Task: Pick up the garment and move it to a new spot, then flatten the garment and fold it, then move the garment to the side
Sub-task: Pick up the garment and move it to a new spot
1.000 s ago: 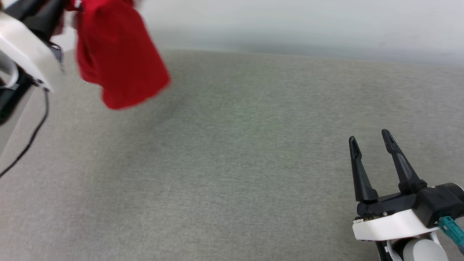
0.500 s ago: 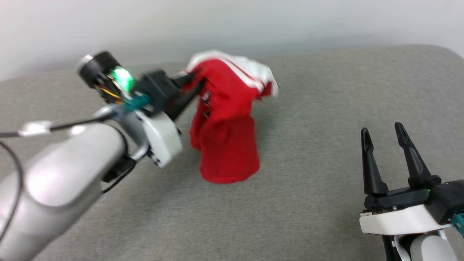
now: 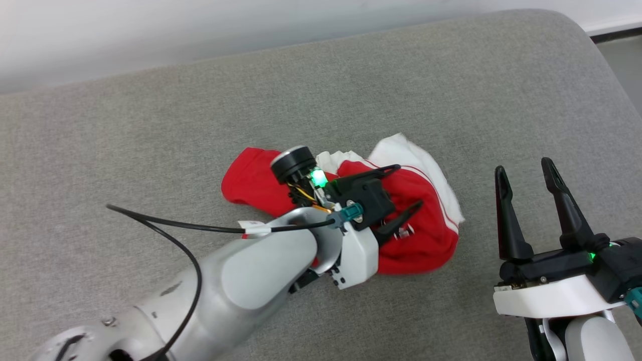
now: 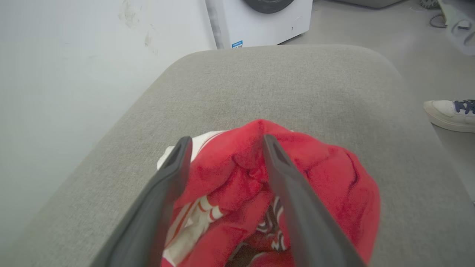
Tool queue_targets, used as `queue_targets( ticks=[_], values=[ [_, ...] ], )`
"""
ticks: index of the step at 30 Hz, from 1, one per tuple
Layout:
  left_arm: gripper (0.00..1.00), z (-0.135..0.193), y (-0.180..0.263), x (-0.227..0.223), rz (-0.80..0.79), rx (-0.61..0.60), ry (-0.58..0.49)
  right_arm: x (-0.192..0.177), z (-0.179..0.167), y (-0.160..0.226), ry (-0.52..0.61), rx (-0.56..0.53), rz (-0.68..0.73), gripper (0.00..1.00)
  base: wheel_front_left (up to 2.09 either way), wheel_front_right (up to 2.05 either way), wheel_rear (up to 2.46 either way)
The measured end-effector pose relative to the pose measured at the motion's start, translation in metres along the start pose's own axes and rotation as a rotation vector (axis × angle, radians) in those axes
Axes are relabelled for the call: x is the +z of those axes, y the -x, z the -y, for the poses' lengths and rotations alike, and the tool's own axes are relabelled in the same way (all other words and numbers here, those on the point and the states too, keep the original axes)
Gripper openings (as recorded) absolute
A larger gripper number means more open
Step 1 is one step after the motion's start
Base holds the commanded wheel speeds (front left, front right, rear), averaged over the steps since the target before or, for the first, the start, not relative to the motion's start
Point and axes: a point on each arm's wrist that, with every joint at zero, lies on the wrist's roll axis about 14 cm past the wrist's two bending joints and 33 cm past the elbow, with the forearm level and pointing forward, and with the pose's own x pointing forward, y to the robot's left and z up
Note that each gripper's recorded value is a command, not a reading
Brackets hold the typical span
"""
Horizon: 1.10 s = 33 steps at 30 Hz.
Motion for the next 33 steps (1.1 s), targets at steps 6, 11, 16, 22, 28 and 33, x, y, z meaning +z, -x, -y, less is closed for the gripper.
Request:
queue_targets(
  ticks=[6,11,16,22,28,33],
  values=[
    [1.0,0.005,-0.007,-0.001,0.048,0.025,0.046,0.0,0.003,-0.001,-0.003,-0.008,0.0,1.0,0.0,0.0,0.0],
    [1.0,-0.03,0.026,0.012,0.09,0.213,0.072,0.006,-0.008,0.0,-0.015,0.023,0.02,1.0,0.0,0.0,0.0],
    [1.0,-0.094,0.119,0.044,0.193,0.58,0.057,0.022,-0.025,-0.001,-0.022,0.073,0.069,1.0,0.0,0.0,0.0],
    [1.0,-0.101,0.205,0.04,0.229,0.827,0.095,0.036,-0.039,-0.002,-0.034,0.113,0.112,1.0,0.0,0.0,0.0],
    [1.0,-0.071,0.26,0.014,0.252,0.985,0.236,0.046,-0.05,0.001,-0.049,0.146,0.142,1.0,0.0,0.0,0.0],
    [1.0,-0.033,0.263,-0.01,0.236,1.002,0.338,0.047,-0.053,0.005,-0.056,0.154,0.142,1.0,0.0,0.0,0.0]
  ],
)
